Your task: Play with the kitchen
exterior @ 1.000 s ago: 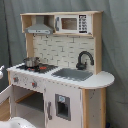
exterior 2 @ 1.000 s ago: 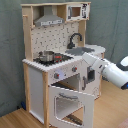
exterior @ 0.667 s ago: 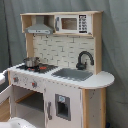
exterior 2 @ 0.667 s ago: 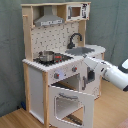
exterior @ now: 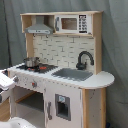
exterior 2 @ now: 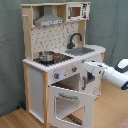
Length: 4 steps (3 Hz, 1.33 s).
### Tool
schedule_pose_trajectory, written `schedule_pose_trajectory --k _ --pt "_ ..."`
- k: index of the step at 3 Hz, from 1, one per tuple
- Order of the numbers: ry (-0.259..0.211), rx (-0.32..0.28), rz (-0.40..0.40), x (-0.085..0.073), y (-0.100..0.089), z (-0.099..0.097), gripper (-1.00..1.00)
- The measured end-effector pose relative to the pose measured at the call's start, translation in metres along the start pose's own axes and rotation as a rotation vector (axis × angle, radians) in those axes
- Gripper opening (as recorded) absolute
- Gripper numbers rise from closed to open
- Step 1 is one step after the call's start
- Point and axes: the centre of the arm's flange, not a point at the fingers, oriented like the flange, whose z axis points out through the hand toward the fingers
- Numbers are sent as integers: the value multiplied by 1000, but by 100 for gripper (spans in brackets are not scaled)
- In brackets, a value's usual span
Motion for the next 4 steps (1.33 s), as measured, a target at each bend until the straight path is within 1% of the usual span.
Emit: schedule_pose_trajectory --k 2,4 --pt "62 89 -67 0 -28 39 100" --pt "137 162 -154 5 -55 68 100"
